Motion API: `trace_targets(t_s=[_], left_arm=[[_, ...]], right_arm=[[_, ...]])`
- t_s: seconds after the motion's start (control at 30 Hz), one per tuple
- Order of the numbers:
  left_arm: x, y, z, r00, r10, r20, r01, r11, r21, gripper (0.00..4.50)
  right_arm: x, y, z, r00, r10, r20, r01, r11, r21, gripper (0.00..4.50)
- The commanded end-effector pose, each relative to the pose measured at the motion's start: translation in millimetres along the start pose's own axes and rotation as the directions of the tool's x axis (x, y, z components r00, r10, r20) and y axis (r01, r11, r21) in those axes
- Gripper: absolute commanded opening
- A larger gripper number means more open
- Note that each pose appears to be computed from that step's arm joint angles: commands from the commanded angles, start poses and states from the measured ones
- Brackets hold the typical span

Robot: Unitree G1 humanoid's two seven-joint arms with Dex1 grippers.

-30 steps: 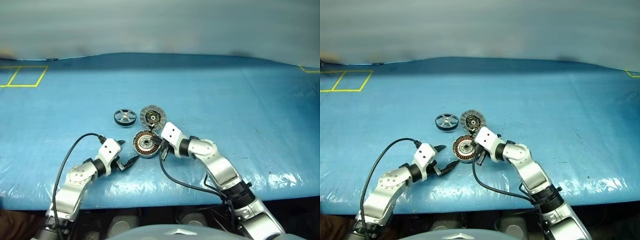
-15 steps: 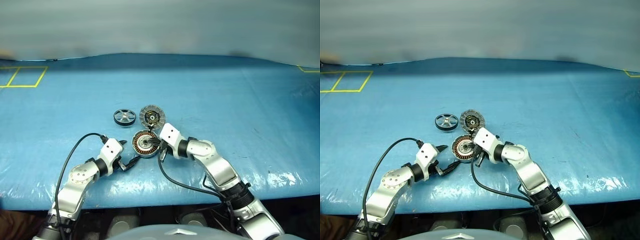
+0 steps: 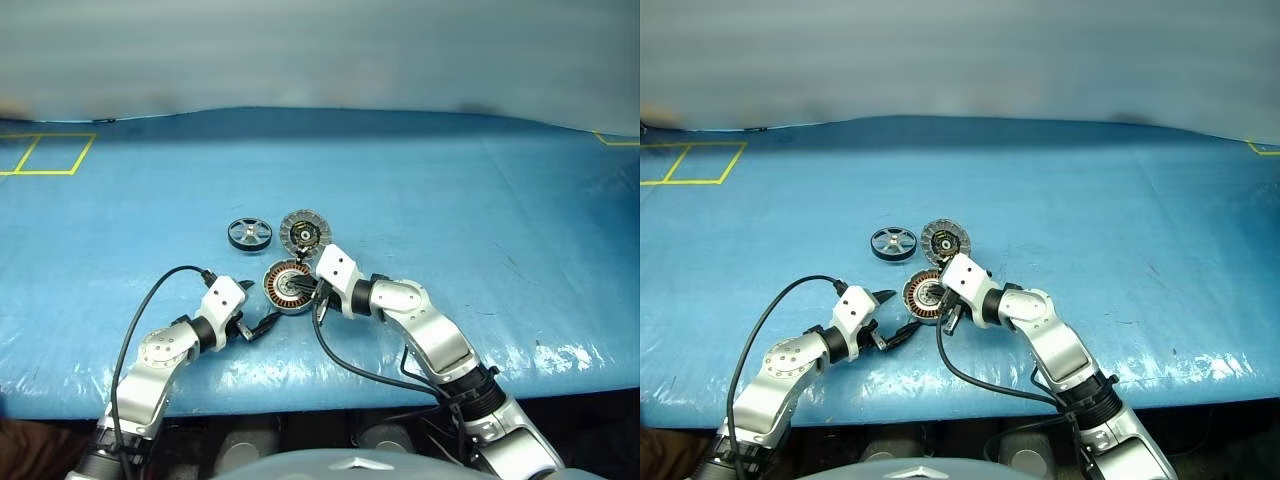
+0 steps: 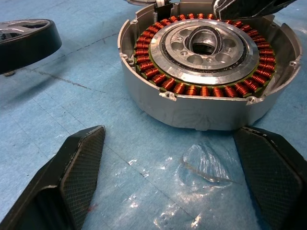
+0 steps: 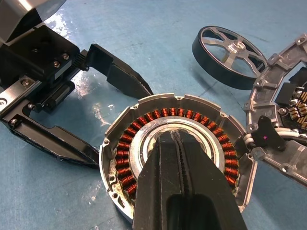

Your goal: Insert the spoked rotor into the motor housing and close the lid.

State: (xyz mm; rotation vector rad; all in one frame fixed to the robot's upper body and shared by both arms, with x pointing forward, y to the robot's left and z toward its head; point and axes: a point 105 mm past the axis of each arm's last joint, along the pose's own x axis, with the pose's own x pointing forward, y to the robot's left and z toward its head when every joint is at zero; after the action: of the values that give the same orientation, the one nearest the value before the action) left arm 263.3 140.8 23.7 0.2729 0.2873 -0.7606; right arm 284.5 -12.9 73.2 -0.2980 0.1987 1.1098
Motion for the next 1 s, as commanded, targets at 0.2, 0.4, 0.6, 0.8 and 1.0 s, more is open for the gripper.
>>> trace_targets(t_s=[0.2,0.4,0.6,0.8,1.0], left_arm=[[1.5,-3.8,-2.2,1.0,-0.012,-0.006,0.012,1.0,0.005,4.5],[1.0,-3.2,-3.0,1.0,-0.009,-0.008,0.009,1.0,0.006,4.5],[0.5,-2.5,-3.7,1.0,-0.005,-0.011,0.005,1.0,0.007,4.5],[0.4,-3.1,-5.7,1.0,-0.003,-0.015,0.003,1.0,0.004,4.5],[0.0,-4.2,-6.2,1.0,0.0,-0.017,0.0,1.0,0.001,4.5]], right_arm=[[-2.4,-8.6,2.6,0.999,-0.034,-0.004,0.034,0.999,-0.035,0.01],[0.7,-8.4,-5.8,0.999,-0.035,-0.031,0.033,0.999,-0.033,0.01],[3.0,-8.5,-6.6,0.999,-0.034,-0.03,0.033,0.999,-0.023,0.01],[8.9,-6.3,0.6,1.0,-0.019,-0.006,0.019,1.0,-0.023,0.01],[13.5,-4.5,4.4,1.0,-0.007,0.004,0.007,1.0,-0.03,0.01]])
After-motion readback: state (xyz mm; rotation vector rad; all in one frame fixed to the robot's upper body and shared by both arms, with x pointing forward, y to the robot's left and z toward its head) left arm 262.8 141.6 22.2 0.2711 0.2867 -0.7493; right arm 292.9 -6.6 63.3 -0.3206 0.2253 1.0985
